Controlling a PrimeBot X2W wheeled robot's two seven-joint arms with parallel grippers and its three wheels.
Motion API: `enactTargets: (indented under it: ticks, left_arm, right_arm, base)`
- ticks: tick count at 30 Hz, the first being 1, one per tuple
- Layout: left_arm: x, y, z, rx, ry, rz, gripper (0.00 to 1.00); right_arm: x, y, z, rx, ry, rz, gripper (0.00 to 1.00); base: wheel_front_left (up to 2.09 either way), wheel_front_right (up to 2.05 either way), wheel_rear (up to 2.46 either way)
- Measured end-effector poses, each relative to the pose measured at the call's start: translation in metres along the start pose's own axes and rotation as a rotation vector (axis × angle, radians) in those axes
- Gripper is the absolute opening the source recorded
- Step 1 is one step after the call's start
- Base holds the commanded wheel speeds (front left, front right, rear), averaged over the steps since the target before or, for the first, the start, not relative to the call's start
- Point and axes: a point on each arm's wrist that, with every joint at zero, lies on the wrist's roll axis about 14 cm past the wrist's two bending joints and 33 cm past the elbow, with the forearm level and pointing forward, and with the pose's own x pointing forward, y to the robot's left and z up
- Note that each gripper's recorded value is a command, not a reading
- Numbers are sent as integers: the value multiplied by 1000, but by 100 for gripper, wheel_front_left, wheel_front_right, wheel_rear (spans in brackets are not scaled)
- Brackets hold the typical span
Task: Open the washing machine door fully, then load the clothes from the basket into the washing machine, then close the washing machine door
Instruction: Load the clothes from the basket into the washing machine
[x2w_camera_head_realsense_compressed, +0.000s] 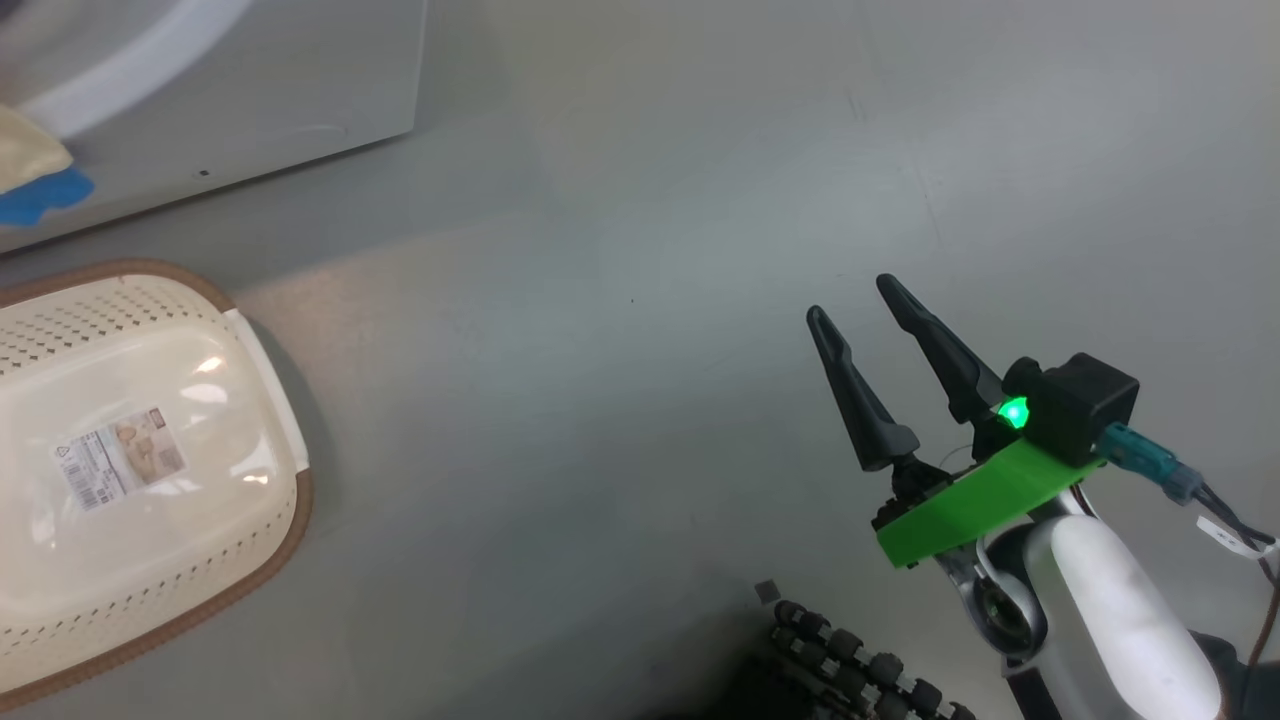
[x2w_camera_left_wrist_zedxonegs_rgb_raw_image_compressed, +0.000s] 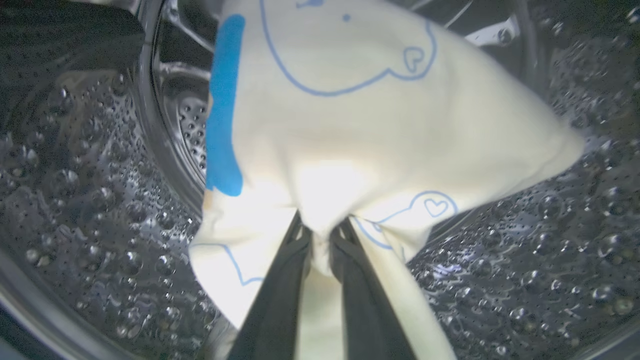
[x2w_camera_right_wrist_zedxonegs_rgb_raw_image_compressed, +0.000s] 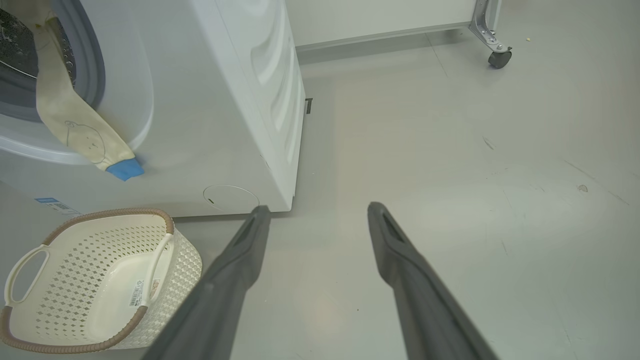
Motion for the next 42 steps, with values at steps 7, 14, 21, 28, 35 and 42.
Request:
enactTargets:
  ticks: [7, 14, 21, 28, 35, 42]
  left_arm:
    - [-9, 7, -41, -30, 132, 29, 100]
    - [-22, -1, -47, -49, 170, 27, 100]
    - [-52, -8, -44, -60, 178, 16, 100]
    - [-106, -10, -34, -49, 154, 27, 100]
    - [-180, -21, -23, -17, 143, 7, 100]
    - [-260, -17, -8, 3, 140, 38, 100]
  right_arm:
    - [-1, -3, 1, 2, -3, -8, 100]
    - [0, -3, 10, 4, -31, -7, 100]
    - [0, 2, 28, 6, -79, 13, 100]
    - [-10, 13, 40, 8, -103, 45, 100]
    - [-27, 18, 51, -5, -119, 73, 100]
    - [-46, 31, 68, -14, -154, 120, 100]
  base:
    - [0, 0, 0]
    - [0, 0, 0]
    - [0, 0, 0]
    - [0, 0, 0]
    - [0, 0, 0]
    - [0, 0, 0]
